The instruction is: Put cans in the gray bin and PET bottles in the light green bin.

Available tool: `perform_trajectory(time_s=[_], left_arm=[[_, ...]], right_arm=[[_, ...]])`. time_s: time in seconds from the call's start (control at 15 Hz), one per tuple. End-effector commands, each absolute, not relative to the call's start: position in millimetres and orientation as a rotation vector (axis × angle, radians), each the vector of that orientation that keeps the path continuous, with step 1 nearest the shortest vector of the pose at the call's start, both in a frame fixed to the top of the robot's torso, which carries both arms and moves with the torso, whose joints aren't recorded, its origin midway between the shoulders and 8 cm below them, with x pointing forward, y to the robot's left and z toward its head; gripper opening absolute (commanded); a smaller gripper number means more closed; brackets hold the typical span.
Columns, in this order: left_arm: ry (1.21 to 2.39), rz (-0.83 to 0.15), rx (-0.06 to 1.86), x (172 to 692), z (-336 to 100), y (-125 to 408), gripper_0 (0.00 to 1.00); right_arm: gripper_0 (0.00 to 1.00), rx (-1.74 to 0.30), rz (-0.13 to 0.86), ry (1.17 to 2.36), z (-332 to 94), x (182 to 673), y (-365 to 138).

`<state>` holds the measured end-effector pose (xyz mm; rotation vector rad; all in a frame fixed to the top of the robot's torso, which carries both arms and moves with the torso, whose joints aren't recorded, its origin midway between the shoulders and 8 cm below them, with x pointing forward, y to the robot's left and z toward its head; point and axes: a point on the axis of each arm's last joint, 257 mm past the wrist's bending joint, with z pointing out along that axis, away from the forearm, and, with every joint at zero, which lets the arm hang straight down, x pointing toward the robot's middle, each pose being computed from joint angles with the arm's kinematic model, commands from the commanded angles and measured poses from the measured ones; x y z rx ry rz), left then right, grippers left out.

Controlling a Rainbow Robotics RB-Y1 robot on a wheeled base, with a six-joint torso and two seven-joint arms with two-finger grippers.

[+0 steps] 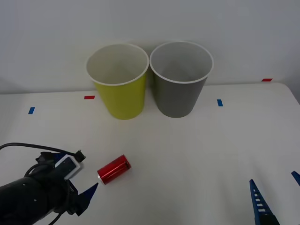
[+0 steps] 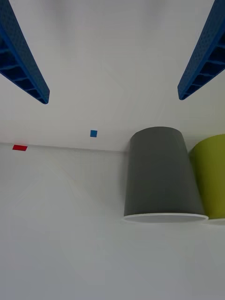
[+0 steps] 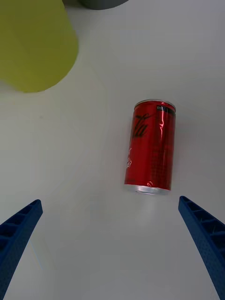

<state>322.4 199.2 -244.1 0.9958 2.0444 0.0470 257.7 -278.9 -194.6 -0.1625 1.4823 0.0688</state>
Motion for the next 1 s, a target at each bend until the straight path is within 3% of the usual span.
perform_trajectory(time_s=[0.07, 0.13, 0.73, 1.0], left_arm=[[2.070, 0.047, 1.071, 327.4, -242.9, 190.3, 1.00], [2.056, 0.072, 1.118, 331.0, -240.0, 187.8, 1.00], [2.091, -0.048, 1.156, 339.8, -246.0, 150.4, 1.00], [2.190, -0.112, 1.069, 338.6, -249.2, 141.2, 1.00]], right_arm=[[0.94, -0.163, 0.069, 1.482, -194.6, 257.7, -278.9], [0.95, -0.163, 0.069, 1.482, -194.6, 257.7, -278.9], [0.95, -0.163, 0.069, 1.482, -194.6, 257.7, -278.9], [0.95, -0.163, 0.069, 1.482, -194.6, 257.7, -278.9]])
